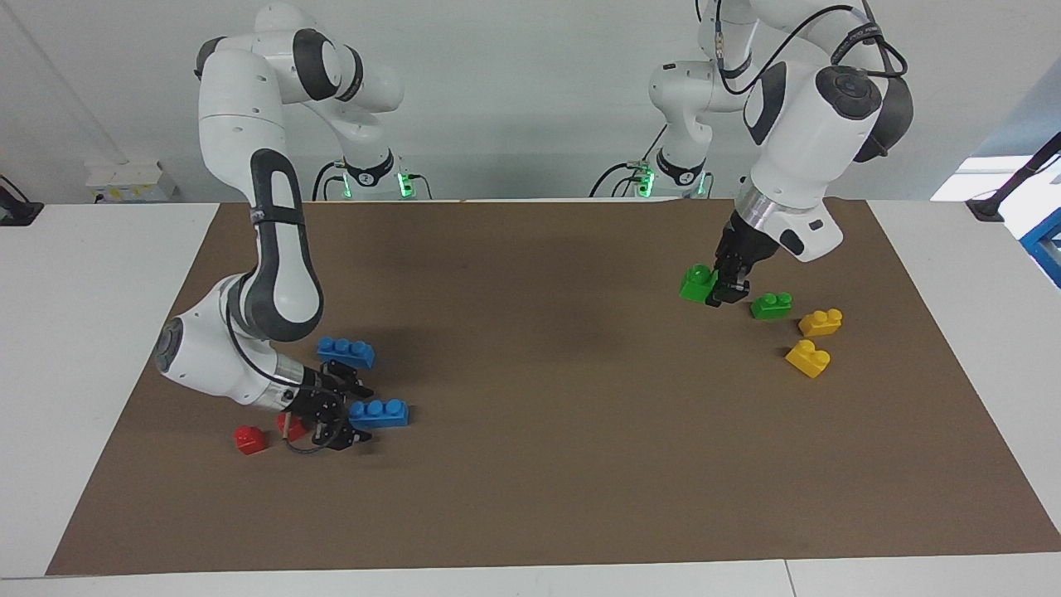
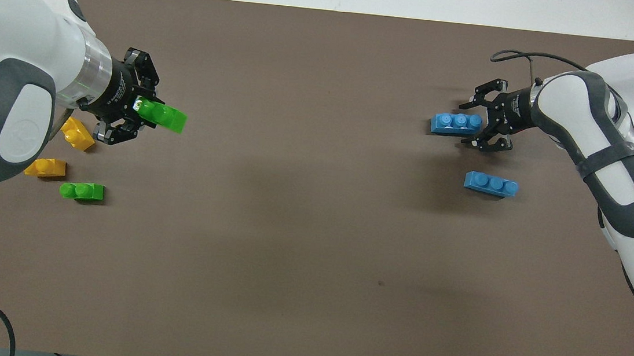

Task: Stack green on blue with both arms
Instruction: 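Carry the green brick and blue brick toward each other with both grippers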

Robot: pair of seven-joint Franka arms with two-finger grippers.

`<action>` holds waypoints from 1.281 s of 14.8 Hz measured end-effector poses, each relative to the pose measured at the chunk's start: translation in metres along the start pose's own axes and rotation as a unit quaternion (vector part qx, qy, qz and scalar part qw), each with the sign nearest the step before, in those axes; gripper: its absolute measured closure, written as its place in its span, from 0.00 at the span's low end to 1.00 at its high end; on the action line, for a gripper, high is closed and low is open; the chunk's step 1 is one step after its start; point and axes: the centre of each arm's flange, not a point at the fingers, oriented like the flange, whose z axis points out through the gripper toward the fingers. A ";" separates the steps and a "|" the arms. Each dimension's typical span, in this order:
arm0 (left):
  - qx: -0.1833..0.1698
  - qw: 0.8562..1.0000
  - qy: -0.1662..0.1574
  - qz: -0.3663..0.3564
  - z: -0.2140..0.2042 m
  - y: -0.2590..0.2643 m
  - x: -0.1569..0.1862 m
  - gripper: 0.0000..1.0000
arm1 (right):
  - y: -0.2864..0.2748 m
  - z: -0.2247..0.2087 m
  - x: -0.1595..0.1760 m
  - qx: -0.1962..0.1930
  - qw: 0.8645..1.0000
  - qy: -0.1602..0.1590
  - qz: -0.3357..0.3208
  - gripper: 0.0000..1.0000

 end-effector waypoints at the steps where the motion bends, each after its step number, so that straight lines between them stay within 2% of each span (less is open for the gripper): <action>1: 0.000 1.000 0.000 0.000 0.000 0.000 0.000 0.66 | 0.001 0.000 0.002 0.000 1.000 0.000 0.001 0.39; 3: 0.000 1.000 0.000 -0.004 -0.001 0.000 -0.001 0.66 | 0.001 -0.002 0.006 0.002 1.000 0.000 0.002 0.62; 4: -0.001 1.000 0.000 -0.013 -0.002 -0.001 -0.001 0.66 | 0.001 -0.002 0.006 0.002 1.000 0.000 0.000 0.65; 6: -0.001 0.998 0.000 -0.056 -0.002 -0.001 -0.001 0.66 | -0.001 -0.005 0.000 0.001 1.000 -0.002 -0.007 0.65; 8: -0.002 0.995 0.000 -0.098 -0.003 -0.001 -0.001 0.66 | -0.008 -0.014 -0.019 0.005 1.000 -0.007 -0.007 0.65; 9: -0.002 0.994 0.000 -0.108 -0.003 -0.001 -0.002 0.66 | -0.012 -0.018 -0.037 0.009 1.000 -0.013 0.007 0.65; 13: -0.001 0.993 0.000 -0.114 -0.002 -0.001 -0.003 0.66 | -0.023 -0.018 -0.122 0.036 0.992 -0.074 0.094 0.65; 15: 0.004 0.994 0.000 -0.109 0.000 -0.002 -0.009 0.66 | -0.022 0.002 -0.177 0.035 0.992 -0.083 0.089 0.65; 19: 0.014 0.995 0.013 -0.095 0.005 -0.005 -0.020 0.66 | -0.003 0.073 -0.294 0.061 0.993 -0.074 0.069 0.65</action>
